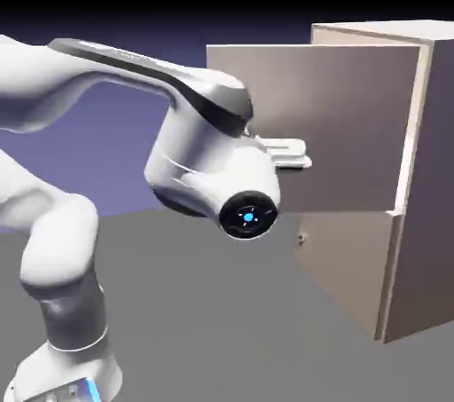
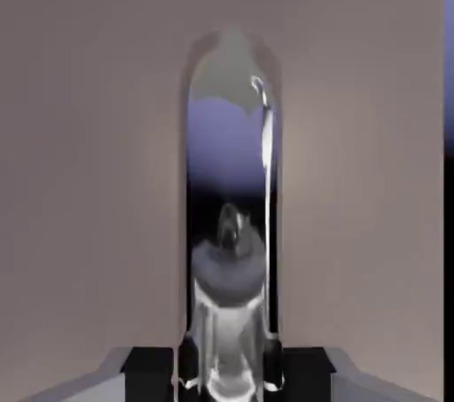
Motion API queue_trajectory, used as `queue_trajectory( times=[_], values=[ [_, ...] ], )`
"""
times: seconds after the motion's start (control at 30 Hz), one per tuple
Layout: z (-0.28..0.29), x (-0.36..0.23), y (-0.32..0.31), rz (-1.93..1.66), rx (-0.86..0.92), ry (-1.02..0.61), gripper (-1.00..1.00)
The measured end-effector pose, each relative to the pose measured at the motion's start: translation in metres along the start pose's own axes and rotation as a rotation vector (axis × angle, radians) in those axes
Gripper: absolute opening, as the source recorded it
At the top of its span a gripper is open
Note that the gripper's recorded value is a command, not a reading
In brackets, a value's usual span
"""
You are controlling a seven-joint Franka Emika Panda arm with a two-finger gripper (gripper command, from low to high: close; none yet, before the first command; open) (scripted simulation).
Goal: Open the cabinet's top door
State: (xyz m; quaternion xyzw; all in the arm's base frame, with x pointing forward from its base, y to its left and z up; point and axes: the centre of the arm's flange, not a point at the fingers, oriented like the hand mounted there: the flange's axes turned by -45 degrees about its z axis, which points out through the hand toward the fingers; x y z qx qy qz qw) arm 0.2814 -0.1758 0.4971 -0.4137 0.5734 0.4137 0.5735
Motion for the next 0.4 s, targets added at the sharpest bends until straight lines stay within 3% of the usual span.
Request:
queue_trajectory(
  times=[0.4],
  values=[
    [-0.073, 0.000, -0.048, 0.000, -0.262, 0.000, -1.00]
  ],
)
